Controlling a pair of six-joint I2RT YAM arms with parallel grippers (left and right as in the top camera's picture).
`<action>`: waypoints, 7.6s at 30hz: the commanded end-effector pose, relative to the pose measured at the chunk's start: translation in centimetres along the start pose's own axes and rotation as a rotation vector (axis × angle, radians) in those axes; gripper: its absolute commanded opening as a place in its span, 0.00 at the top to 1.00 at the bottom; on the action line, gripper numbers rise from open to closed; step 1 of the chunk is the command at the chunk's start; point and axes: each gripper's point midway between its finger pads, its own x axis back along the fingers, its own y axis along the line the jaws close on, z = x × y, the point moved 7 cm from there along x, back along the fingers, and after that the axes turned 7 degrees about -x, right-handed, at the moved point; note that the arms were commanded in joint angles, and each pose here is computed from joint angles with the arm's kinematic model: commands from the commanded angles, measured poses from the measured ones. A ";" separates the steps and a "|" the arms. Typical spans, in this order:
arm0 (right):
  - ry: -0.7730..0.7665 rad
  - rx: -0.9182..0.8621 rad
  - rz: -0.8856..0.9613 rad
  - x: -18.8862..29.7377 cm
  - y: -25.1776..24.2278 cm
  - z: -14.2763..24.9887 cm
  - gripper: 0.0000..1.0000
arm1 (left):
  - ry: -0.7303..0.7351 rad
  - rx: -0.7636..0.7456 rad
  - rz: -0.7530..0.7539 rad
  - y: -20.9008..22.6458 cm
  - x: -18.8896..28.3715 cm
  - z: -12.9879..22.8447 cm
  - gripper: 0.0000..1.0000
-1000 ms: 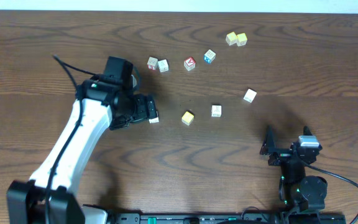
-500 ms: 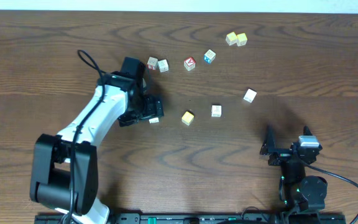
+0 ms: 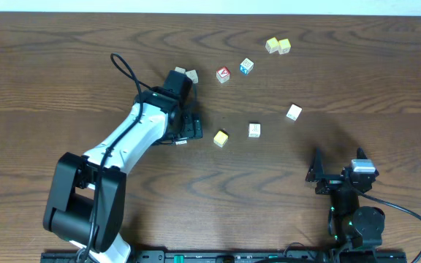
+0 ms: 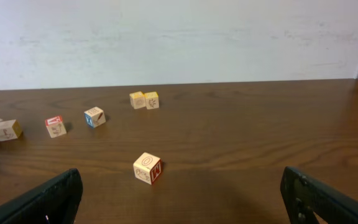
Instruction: Lift 4 blocks
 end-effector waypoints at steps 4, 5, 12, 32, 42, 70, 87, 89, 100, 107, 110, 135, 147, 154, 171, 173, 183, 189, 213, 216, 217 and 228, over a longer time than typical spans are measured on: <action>-0.003 0.011 0.017 0.0 -0.3 0.0 0.01 | -0.051 0.068 -0.097 0.4 -0.3 -0.6 0.07; -0.003 0.011 0.018 0.0 -0.3 0.0 0.01 | -0.052 0.069 -0.096 0.4 -0.4 -0.6 0.07; -0.003 0.011 0.017 0.0 -0.3 0.0 0.01 | -0.049 0.067 -0.098 0.3 -0.7 -0.7 0.11; -0.003 0.011 0.017 0.0 -0.3 0.0 0.01 | 0.030 0.072 -0.107 0.3 -4.0 -0.2 0.16; -0.003 0.011 0.018 0.0 -0.3 0.0 0.01 | 0.021 0.066 -0.083 -0.2 -4.0 -0.3 0.41; -0.003 0.011 0.017 0.0 -0.3 0.0 0.01 | -0.002 0.012 -0.067 -1.5 -4.1 -0.3 0.64; -0.003 0.011 0.018 0.0 -0.3 0.0 0.01 | 0.057 -0.179 0.039 -3.7 -4.1 1.0 0.73; -0.003 0.011 0.017 0.0 -0.3 0.0 0.01 | 0.058 -0.195 0.048 -4.2 -4.1 1.2 0.73; -0.003 0.011 0.017 0.0 -0.3 0.0 0.01 | 0.008 -0.221 0.091 -7.7 -4.1 2.1 0.73; -0.003 0.011 0.017 0.0 -0.3 0.0 0.01 | -0.026 -0.208 0.128 -9.8 -4.6 2.3 0.73; -0.003 0.011 0.018 0.0 -0.3 0.0 0.01 | -0.025 -0.230 0.147 -10.6 -4.8 2.7 0.73; -0.003 0.011 0.017 0.0 -0.3 0.0 0.01 | -0.160 -0.131 -0.065 -9.4 -4.8 1.9 0.73; -0.003 0.011 0.018 0.0 -0.3 0.0 0.01 | -0.146 -0.134 -0.069 -9.2 -4.1 2.2 0.43; -0.003 0.011 0.017 0.0 -0.3 0.0 0.01 | -0.206 -0.126 -0.026 -9.4 0.0 1.8 0.39; -0.003 0.011 0.017 0.0 -0.3 0.0 0.01 | -0.347 0.222 -0.054 3.5 15.1 3.2 0.14; -0.003 0.011 0.017 0.0 -0.3 0.0 0.01 | -0.327 0.286 -0.091 5.7 15.7 3.9 0.14; -0.003 0.011 0.018 0.0 -0.3 0.0 0.01 | -0.280 0.402 -0.152 9.2 15.9 4.5 0.14; -0.003 0.011 0.017 0.0 -0.3 0.0 0.01 | -0.280 0.402 -0.152 9.2 15.9 4.5 0.13; -0.003 0.011 0.018 0.0 -0.3 0.0 0.01 | -0.280 0.402 -0.152 9.2 15.9 4.5 0.13; -0.003 0.011 0.017 0.0 -0.3 0.0 0.01 | -0.280 0.403 -0.152 9.2 15.9 4.5 0.13; -0.003 0.011 0.017 0.0 -0.3 0.0 0.01 | -0.280 0.402 -0.152 9.2 15.9 4.5 0.13; 0.145 -0.668 -0.546 1.6 5.5 -1.5 0.01 | -0.280 0.402 -0.152 9.2 15.9 4.5 0.13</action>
